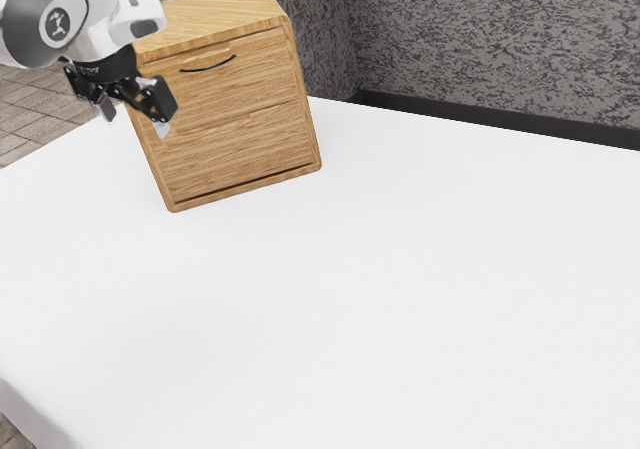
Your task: Pull the drawer handle with one arm to open the drawer
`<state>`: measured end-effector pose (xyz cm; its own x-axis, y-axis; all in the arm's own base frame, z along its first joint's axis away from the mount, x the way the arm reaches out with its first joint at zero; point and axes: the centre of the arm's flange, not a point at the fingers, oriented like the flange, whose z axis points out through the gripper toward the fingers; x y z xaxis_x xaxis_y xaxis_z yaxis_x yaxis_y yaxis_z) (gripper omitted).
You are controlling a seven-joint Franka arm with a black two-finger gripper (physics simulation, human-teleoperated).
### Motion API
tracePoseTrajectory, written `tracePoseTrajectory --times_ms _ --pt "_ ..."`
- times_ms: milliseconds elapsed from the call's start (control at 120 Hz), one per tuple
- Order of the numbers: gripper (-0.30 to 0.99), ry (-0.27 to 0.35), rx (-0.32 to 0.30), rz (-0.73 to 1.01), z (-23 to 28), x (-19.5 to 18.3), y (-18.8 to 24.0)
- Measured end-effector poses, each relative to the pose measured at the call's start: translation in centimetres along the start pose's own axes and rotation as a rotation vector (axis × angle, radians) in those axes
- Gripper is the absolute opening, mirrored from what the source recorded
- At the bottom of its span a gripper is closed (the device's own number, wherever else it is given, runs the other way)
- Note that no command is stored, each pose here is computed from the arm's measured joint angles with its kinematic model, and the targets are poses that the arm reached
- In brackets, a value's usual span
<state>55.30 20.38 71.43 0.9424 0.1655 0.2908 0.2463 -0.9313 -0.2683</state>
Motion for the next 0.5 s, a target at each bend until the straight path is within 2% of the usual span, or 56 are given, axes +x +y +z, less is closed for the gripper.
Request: tracePoseTrajectory --times_ms 92,192,292,500 --pt "0.69 0.061 0.088 0.116 0.3 1.3 -0.3" --pt "0.69 0.115 0.148 0.248 2.9 3.6 0.7" --pt "0.69 0.17 0.188 0.362 4.0 5.1 1.5" --pt "0.69 0.255 0.244 0.47 5.9 8.3 -1.0"
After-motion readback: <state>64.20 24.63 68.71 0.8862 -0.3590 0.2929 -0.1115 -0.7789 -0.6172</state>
